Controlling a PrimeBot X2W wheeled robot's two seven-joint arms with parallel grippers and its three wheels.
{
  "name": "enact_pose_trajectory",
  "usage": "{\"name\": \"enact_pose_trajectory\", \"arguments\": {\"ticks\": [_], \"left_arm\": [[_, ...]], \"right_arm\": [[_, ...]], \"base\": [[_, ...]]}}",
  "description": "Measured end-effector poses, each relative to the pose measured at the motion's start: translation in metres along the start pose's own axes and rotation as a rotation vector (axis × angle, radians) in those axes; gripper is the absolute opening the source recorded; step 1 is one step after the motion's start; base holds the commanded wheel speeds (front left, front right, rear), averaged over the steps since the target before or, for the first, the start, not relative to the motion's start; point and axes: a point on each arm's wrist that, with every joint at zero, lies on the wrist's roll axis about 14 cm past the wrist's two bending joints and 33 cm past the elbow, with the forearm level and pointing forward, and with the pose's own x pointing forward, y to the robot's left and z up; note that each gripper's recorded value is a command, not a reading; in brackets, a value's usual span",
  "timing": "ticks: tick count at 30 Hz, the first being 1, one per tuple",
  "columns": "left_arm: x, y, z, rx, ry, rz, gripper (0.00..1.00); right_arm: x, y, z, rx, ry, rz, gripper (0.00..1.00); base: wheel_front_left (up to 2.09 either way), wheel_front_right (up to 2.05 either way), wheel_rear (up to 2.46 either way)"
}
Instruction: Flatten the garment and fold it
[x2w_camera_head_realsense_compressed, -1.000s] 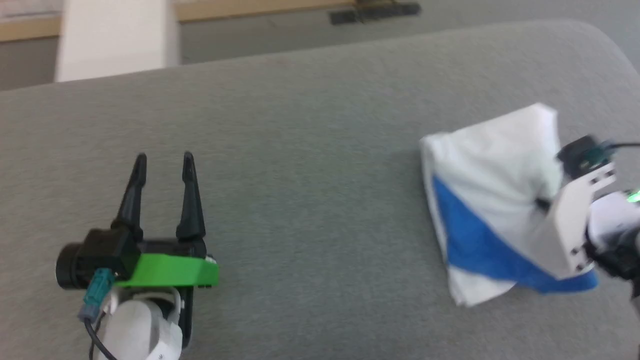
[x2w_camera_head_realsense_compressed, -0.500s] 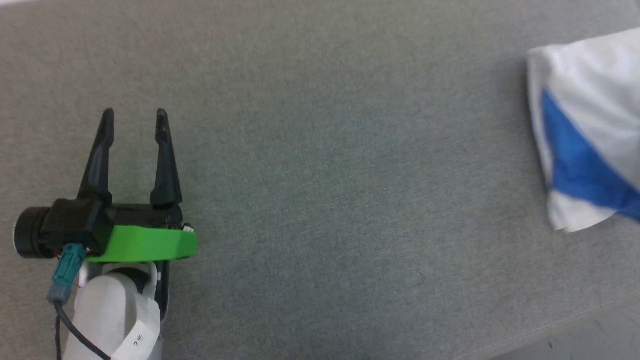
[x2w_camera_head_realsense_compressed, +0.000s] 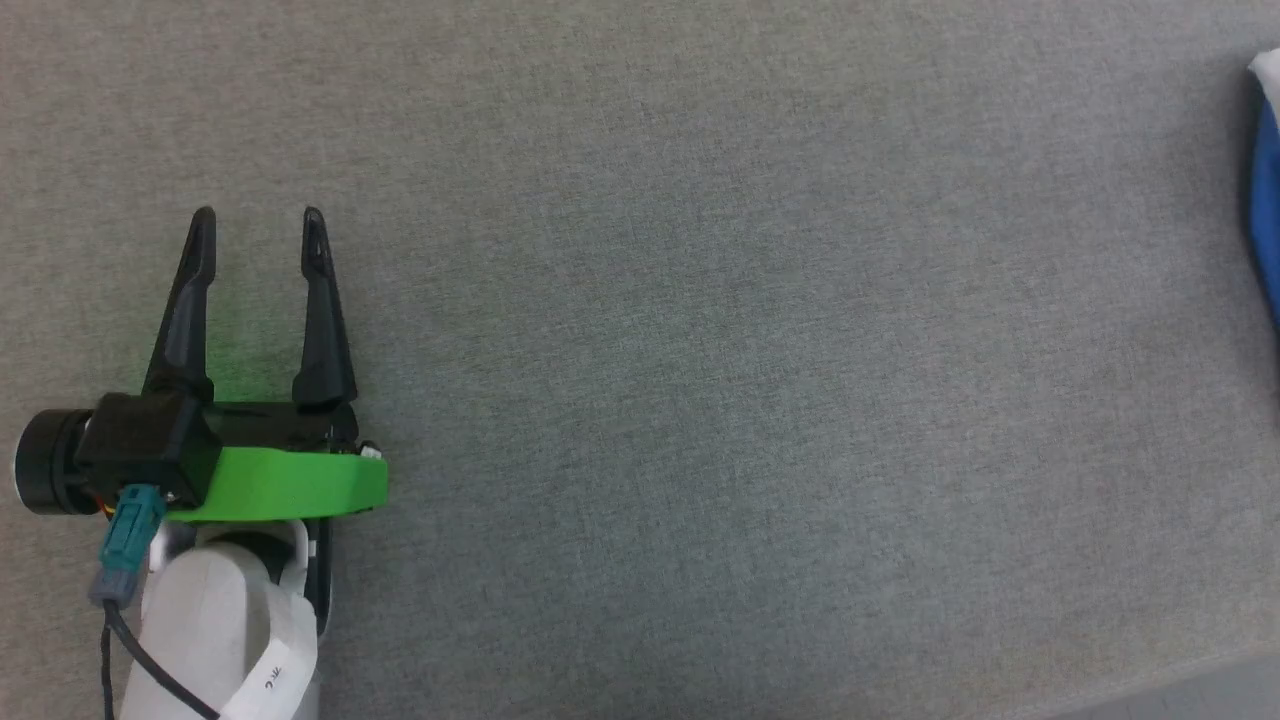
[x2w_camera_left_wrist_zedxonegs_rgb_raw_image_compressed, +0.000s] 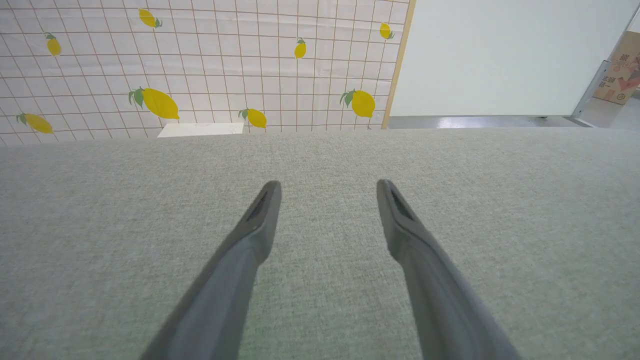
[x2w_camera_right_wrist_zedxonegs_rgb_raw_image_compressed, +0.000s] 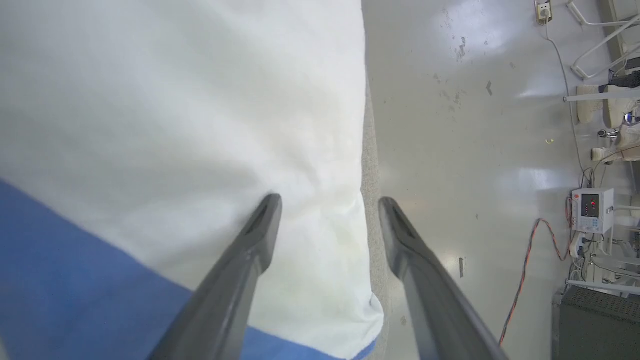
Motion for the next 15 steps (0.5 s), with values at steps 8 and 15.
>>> {"name": "enact_pose_trajectory", "arguments": {"ticks": [8,15], "left_arm": [[-0.010,0.004,0.021,0.002,-0.033,0.026,1.00],[-0.027,0.009,0.058,-0.003,-0.103,0.073,1.00]], "right_arm": [[-0.027,-0.005,0.054,0.064,-0.205,0.025,1.00],[-0.116,0.009,0.154,0.227,-0.666,0.168,1.00]], "base": [[0.00,0.00,0.00],[0.00,0.00,0.00]]}}
